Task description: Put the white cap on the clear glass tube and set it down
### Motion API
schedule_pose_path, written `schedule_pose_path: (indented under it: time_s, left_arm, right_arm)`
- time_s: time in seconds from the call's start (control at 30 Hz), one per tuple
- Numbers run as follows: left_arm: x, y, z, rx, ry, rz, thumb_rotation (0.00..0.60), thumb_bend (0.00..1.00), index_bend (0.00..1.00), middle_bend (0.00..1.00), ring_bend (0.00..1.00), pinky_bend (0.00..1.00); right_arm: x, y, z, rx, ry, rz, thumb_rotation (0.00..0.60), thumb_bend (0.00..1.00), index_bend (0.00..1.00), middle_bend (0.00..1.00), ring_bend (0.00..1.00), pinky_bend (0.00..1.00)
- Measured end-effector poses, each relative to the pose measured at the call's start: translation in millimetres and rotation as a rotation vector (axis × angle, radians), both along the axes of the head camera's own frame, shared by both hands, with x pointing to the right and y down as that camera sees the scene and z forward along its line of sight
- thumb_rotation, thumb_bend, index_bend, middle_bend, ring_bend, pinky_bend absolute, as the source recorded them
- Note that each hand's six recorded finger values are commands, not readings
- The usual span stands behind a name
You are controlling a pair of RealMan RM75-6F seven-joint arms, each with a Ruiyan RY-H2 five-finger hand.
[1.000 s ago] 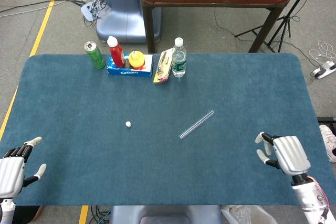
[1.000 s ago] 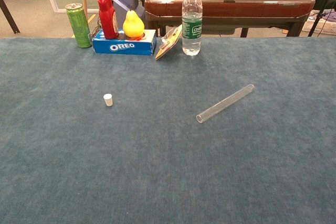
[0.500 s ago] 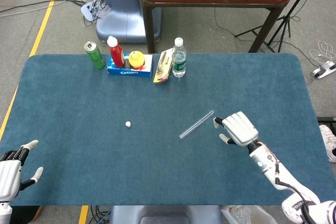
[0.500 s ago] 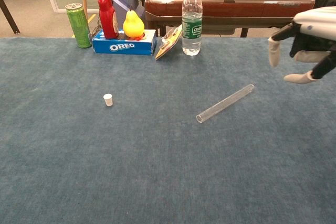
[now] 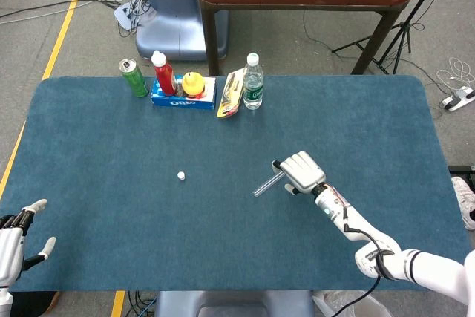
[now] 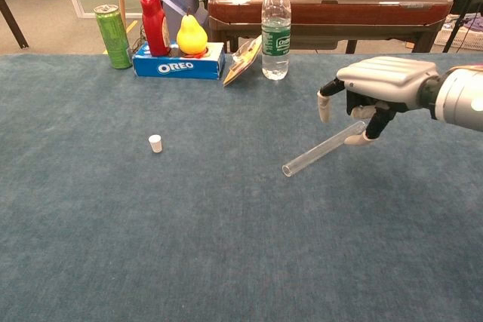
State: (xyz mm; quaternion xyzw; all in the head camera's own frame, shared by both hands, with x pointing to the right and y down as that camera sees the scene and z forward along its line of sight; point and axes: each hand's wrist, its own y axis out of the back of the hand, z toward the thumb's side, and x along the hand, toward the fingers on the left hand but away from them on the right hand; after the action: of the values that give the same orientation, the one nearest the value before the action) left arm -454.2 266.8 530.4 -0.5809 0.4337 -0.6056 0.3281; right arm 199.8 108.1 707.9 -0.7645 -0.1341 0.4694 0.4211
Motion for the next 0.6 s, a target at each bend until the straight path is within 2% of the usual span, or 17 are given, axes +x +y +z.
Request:
schedule_pose_path:
  time_s: [0.6]
  left_arm:
    - [-6, 4, 7, -0.020, -0.006, -0.030, 0.600, 0.25, 0.20, 0.28, 0.36, 0.24]
  right_arm:
    - [-15, -5, 40, -0.051, 0.051, -0.012, 0.600, 0.28, 0.41, 0.99, 1.00, 1.00]
